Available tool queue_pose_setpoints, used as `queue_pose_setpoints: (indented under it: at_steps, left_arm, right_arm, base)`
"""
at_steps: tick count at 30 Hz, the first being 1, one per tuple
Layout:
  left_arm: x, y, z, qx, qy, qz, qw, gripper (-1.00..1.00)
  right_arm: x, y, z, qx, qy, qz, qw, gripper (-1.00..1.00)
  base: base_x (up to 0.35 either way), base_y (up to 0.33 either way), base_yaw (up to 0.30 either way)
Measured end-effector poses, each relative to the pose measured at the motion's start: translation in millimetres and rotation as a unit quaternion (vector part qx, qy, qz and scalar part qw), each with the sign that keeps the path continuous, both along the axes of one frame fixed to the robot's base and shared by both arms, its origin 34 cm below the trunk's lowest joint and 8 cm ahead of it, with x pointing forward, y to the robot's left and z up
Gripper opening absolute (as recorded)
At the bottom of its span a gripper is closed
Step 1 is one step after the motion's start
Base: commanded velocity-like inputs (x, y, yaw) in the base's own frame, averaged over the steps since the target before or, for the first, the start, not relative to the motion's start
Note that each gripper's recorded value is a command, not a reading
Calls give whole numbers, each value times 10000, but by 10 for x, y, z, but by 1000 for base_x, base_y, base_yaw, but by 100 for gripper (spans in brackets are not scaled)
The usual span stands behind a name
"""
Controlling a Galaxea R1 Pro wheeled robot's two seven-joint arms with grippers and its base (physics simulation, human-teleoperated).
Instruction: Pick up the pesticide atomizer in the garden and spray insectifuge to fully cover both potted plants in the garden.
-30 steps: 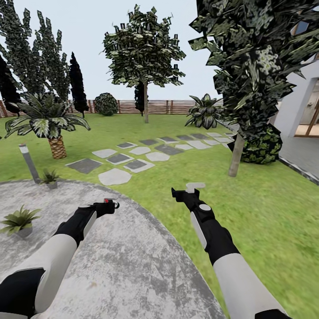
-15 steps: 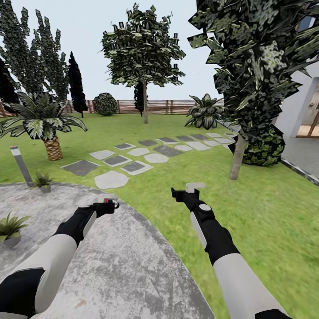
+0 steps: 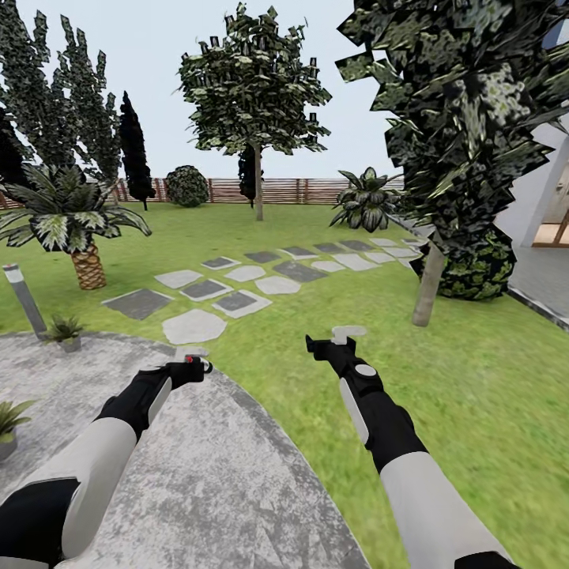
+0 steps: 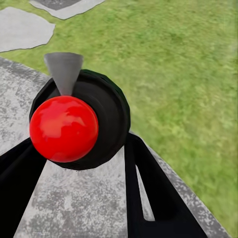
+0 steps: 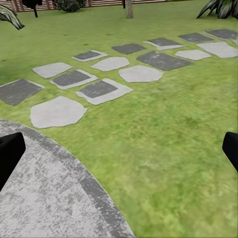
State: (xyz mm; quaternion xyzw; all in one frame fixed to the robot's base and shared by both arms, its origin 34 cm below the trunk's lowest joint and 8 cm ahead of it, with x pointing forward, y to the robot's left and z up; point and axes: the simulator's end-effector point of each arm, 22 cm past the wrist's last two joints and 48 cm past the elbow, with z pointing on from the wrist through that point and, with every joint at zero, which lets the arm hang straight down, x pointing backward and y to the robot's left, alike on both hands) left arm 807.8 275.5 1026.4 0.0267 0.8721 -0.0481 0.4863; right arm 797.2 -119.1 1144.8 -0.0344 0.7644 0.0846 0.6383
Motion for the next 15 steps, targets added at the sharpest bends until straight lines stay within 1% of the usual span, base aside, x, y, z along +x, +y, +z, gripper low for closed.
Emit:
queue_pose_setpoints:
  at_steps: [5,9,11,12,13,14,15]
  left_arm:
    - [-42,5,-74,17,50,-2,10000,-100]
    - [-147,56,-244,55,172,20,9998,-100]
    - [-248,144,-397,80,259,67,9996,-100]
    - [-315,207,-500,110,245,95,9996,-100]
    - [-355,237,-564,130,193,108,9997,-100]
    - [-399,264,-628,161,133,120,9997,-100]
    - [-426,275,-667,172,107,127,9997,-100]
  right_arm:
    - [-1,-15,-64,-20,41,-14,10000,100]
    - [-1,-55,-293,-56,122,-49,9999,100]
    - [18,-193,-382,-127,13,-128,9998,100]
    - [27,-343,-479,-217,-35,-205,9995,100]
    - [21,-463,-611,-300,25,-265,9992,100]
    - [-3,-586,-793,-383,154,-343,9986,100]
    - [-21,-650,-905,-429,243,-392,9980,100]
  base:
    - [340,0,0]
    - [340,0,0]
    - [340,0,0]
    - [340,0,0]
    - [340,0,0]
    - [340,0,0]
    - [340,0,0]
